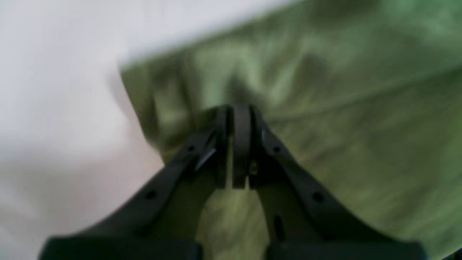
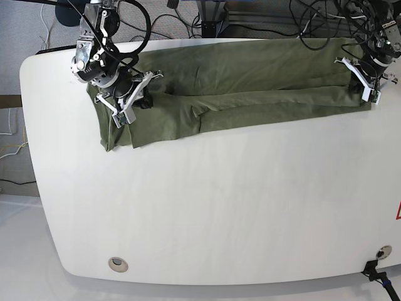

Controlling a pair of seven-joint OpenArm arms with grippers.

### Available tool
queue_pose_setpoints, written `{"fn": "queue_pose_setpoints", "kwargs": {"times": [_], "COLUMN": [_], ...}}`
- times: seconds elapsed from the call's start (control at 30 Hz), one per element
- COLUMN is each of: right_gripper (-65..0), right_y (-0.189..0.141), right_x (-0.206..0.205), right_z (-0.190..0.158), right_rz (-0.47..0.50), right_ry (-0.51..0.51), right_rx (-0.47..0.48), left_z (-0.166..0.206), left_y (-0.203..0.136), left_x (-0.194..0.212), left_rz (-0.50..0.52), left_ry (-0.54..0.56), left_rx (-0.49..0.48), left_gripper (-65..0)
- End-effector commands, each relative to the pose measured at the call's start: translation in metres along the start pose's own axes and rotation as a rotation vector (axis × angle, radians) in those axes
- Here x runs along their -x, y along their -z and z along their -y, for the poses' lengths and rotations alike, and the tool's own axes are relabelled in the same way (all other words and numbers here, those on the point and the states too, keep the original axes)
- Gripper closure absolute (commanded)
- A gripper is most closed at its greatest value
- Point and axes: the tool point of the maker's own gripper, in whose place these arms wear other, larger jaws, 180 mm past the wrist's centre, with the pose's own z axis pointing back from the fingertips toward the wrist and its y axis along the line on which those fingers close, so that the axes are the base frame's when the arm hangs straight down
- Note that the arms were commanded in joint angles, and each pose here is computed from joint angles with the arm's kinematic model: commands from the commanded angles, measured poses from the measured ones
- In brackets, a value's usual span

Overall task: Fold the T-shirt properly
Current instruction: 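Fold the grasped edge over the shirt toward the arm bases, then open the left gripper and lift it off the folded strip, then grasp the strip end with the left gripper and fold it toward the right gripper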

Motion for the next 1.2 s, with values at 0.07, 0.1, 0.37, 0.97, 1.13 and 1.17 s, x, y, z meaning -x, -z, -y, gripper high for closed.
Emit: {"fn": "queue_pose_setpoints", "kwargs": {"times": [0.07,0.1,0.37,0.97,1.13,1.17], "right_gripper": [0.0,0.0,0.0,0.0,0.0,0.0], "right_y": [0.005,0.009,0.010,0.012,0.012,0.012], "right_x": [-0.001,0.007,0.024,0.014,0.014,0.014], "right_z": [0.011,0.014,0.064,0.080,0.079,0.079], "right_rz": [0.058,0.046,0.052,0.058,0.058,0.058], "right_ry": [0.031,0.048,0.126,0.114,0.110,0.110], "right_rx": [0.001,-0.001,0.080,0.098,0.092,0.092], "left_z": [0.002,0.005,0.009,-0.056,-0.069,-0.068], "left_y": [0.018,0.024,0.057,0.007,0.011,0.015], "left_x": [0.013,0.015,-0.027,-0.101,-0.067,-0.059], "left_rz": [-0.066,-0.081,-0.051,0.188,0.111,0.100], "left_ry": [0.040,0.043,0.119,0.008,-0.146,-0.177], "left_rx": [0.021,0.031,0.067,-0.081,-0.046,-0.030], "left_gripper": [0.0,0.0,0.0,-50.4,-50.2,-50.3]}}
